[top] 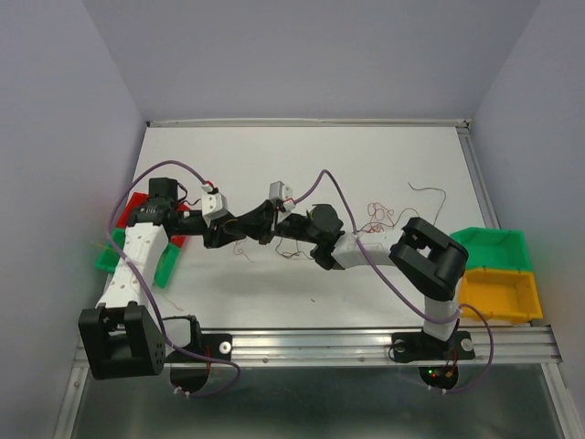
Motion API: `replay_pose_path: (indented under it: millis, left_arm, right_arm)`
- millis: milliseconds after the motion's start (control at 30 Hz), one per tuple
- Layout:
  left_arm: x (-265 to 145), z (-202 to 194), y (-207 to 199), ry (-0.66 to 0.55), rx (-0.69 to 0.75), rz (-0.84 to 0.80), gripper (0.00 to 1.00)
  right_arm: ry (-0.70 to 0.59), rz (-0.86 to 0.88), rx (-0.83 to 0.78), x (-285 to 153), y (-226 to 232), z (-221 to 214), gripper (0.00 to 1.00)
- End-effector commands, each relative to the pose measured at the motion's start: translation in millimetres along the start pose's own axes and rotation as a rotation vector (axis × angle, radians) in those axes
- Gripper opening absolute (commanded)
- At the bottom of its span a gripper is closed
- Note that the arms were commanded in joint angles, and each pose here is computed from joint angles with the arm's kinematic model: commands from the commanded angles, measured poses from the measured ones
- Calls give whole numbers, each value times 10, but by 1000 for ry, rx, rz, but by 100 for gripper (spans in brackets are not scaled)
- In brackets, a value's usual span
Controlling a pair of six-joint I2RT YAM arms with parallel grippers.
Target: Untangle the cables
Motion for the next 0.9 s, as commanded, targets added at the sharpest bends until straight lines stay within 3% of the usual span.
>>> replay_pose_path:
  millis: [0, 33, 100, 133, 267, 533, 700, 867]
  left_arm:
    - [17, 63, 13, -27, -7, -22, 39]
    - [18, 62, 19, -27, -10, -24, 20]
    - [17, 57, 34, -19, -20, -27, 0]
    - [19, 45, 42, -14, -26, -28, 0]
    - [4, 39, 54, 9, -38, -22, 0]
    - [-92, 69, 93, 63, -46, 48, 0]
    - [-275, 122, 173, 192, -91, 236, 0]
    - [-600, 215, 181, 342, -74, 489, 0]
  right_arm:
    - [-136, 61, -51, 102, 27, 257, 1]
    - [-134, 65, -47, 103, 36, 248, 1]
    - [-137, 64, -43, 94, 45, 262, 1]
    - [-132, 59, -38, 76, 46, 237, 1]
    - [-136, 26, -49, 21, 48, 251, 19]
    - [-143, -120, -61, -225, 60, 295, 66]
    - [-160, -213, -78, -399, 81, 389, 76]
    - [-163, -306, -98, -599, 110, 429, 77]
Point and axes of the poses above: each gripper's point midway between its finger pads, its own x axis out along the fingers, its own y axis along the line the jaws close on, z = x × y, the point moved 9 cm from there along -x, back along the fingers, and after that the axes turned 5 degrees about x, right-handed, at the moved point
